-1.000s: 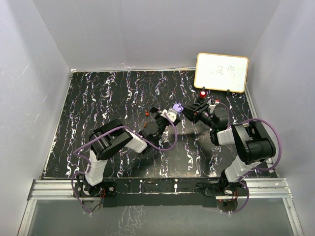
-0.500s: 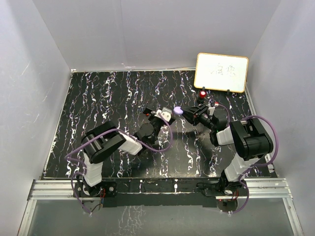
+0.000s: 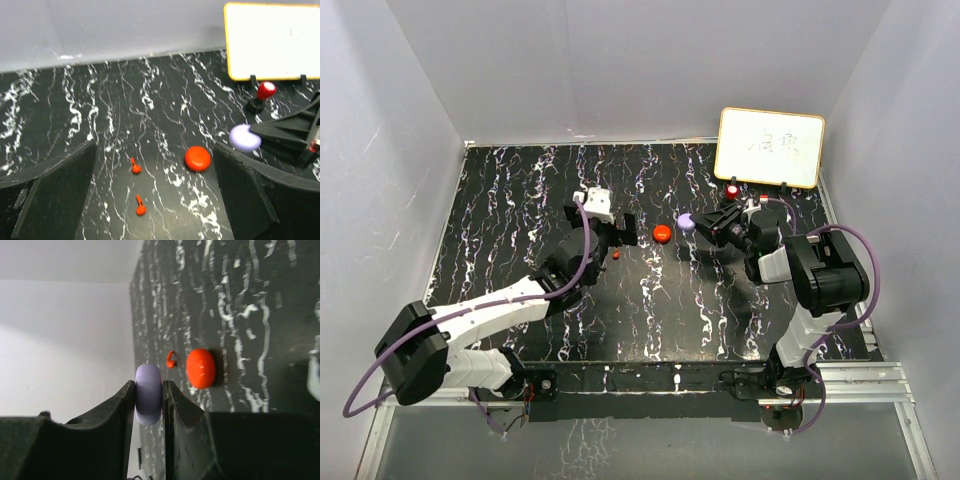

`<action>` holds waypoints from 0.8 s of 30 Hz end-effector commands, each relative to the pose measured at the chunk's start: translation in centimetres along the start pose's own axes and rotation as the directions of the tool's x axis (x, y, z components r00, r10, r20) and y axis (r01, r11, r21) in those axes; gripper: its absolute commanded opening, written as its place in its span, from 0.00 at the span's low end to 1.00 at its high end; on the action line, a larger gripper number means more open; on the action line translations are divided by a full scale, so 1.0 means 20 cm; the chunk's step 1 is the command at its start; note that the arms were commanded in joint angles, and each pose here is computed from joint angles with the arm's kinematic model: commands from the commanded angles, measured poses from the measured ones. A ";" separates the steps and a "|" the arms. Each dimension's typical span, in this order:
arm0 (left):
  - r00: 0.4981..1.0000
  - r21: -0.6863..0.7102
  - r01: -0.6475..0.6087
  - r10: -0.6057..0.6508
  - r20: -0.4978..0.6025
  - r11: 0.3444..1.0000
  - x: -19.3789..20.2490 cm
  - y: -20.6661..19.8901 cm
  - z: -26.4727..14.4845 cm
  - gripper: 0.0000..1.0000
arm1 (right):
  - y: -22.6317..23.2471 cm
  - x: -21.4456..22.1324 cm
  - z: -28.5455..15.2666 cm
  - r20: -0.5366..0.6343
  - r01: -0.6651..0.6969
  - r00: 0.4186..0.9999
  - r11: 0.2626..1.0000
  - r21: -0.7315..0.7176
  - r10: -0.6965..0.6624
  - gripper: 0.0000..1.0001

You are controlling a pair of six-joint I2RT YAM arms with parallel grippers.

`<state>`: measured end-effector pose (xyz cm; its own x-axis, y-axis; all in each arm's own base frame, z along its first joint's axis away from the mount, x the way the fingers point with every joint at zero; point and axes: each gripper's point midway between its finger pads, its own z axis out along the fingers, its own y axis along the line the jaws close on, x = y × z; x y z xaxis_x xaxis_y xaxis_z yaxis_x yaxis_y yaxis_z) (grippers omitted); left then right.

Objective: Insert the wireless bluetooth earbuds into the charging case
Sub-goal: Place the charging case at the center of the board.

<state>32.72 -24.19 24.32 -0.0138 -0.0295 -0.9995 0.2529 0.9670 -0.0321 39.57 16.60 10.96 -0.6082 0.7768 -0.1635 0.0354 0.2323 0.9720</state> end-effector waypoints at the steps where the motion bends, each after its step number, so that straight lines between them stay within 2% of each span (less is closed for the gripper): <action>1: 0.970 0.014 0.060 -0.055 -0.237 0.998 0.18 0.00 -0.11 0.99 | 0.01 -0.13 0.02 0.086 0.185 0.978 0.980 0.067 -0.191 0.00; 10: 0.942 0.020 0.129 -0.116 -0.314 0.991 0.29 -0.01 -0.17 0.99 | -0.16 -0.18 0.09 0.070 0.244 0.963 0.950 0.196 -0.262 0.00; 18: 0.928 0.042 0.167 -0.143 -0.343 0.985 0.41 -0.05 -0.18 0.99 | -0.28 -0.19 0.15 0.047 0.243 0.964 0.940 0.240 -0.261 0.00; 24: 0.926 0.064 0.186 -0.153 -0.346 0.981 0.43 -0.08 -0.18 0.99 | -0.31 -0.22 0.20 0.053 0.240 0.964 0.936 0.256 -0.262 0.00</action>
<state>28.66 -24.48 15.17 -0.3979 -0.0450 -0.9163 0.2943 0.9397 -0.1740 42.99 14.28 3.71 -0.5920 0.7205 -0.3611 0.1393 0.5328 0.8347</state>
